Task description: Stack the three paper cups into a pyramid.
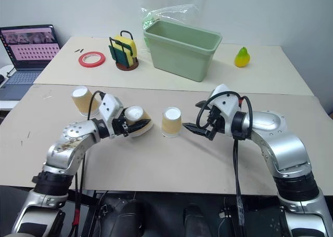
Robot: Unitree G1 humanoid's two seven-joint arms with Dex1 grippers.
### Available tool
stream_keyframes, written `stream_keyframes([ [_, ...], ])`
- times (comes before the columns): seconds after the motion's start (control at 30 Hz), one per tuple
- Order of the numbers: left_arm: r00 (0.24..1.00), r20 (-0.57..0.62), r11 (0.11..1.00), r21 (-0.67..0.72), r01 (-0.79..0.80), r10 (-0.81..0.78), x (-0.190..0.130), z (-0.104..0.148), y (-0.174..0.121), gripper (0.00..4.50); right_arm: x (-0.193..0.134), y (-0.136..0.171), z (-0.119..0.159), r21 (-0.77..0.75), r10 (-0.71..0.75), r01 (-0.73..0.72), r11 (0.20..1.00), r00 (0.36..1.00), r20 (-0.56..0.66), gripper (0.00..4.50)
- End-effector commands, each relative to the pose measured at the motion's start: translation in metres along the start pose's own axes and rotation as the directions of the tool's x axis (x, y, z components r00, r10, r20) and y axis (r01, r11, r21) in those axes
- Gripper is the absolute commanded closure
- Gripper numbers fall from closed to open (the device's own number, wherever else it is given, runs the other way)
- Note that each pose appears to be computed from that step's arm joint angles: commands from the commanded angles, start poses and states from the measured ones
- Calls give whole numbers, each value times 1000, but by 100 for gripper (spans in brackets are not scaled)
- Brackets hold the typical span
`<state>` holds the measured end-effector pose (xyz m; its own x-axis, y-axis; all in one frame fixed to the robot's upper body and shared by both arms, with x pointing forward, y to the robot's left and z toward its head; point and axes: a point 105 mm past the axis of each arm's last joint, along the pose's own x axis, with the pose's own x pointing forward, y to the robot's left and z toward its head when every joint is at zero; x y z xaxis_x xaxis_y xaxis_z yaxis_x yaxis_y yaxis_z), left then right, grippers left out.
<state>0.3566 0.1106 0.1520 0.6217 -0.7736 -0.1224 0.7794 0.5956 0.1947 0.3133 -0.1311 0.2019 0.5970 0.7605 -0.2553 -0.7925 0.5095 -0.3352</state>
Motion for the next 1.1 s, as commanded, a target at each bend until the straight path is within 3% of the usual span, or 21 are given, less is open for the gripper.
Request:
stream_keyframes([
  [0.03, 998, 44, 997, 57, 47, -50, 15, 12, -4, 193, -11, -5, 12, -48, -54, 56, 997, 998, 28, 0],
  [0.43, 993, 70, 993, 77, 94, -100, 34, 16, -11, 193, -16, -4, 10, -43, -81, 82, 996, 997, 15, 0],
  [0.93, 992, 80, 994, 66, 92, -97, 34, 18, -10, 193, -15, -3, 10, -43, -86, 87, 995, 996, 17, 0],
  [1.0, 992, 83, 993, 69, 93, -99, 34, 18, -11, 96, -14, -3, 10, -43, -86, 87, 995, 996, 17, 0],
  [1.1, 992, 84, 993, 75, 87, -93, 33, 20, -10, 6, -14, -3, 11, -44, -82, 83, 996, 996, 20, 0],
])
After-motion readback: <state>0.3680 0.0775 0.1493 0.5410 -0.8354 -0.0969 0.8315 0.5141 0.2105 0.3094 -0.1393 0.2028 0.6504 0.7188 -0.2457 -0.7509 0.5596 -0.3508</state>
